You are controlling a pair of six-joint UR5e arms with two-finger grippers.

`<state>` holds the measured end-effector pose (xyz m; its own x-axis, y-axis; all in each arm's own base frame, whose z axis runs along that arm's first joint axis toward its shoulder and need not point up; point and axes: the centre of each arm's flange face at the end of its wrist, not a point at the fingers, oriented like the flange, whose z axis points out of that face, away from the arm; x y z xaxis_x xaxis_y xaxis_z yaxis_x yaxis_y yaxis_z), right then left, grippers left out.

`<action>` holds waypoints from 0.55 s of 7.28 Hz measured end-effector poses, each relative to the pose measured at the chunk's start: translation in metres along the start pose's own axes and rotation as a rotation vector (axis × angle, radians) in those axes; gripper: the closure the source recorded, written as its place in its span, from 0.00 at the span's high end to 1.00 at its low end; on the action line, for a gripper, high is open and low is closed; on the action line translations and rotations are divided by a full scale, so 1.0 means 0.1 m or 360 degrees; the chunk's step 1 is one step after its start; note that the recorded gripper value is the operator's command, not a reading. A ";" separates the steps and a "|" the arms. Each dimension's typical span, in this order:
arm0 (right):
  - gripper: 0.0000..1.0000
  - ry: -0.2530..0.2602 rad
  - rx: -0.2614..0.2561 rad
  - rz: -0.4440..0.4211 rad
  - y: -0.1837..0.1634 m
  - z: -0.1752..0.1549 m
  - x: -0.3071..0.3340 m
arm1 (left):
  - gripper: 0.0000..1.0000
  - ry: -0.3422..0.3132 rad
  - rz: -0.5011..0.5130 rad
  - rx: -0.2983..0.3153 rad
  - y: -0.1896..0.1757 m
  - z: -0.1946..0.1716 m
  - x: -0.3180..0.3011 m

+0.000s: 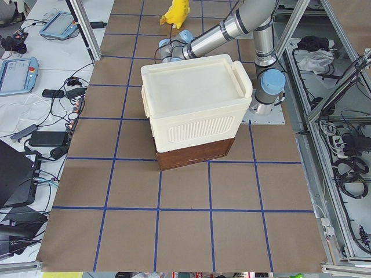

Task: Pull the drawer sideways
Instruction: 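Pull the drawer handle away from the cabinet with the left gripper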

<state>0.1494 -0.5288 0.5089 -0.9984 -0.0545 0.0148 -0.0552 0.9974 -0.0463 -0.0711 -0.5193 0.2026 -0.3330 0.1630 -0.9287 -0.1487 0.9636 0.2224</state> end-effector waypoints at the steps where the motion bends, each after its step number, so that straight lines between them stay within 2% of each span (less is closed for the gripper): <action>1: 1.00 0.0000 0.0000 0.0000 0.00 0.00 0.00 | 0.27 0.0004 -0.0004 0.0003 -0.02 -0.02 -0.02; 4: 1.00 0.0000 0.0000 0.0000 0.00 0.00 0.00 | 0.27 0.0018 -0.0007 0.0008 -0.07 -0.07 -0.02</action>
<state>0.1494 -0.5288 0.5089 -0.9984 -0.0545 0.0148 -0.0551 0.9974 -0.0463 -0.0756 -0.5283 0.2052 -0.3426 0.1564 -0.9264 -0.1454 0.9653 0.2168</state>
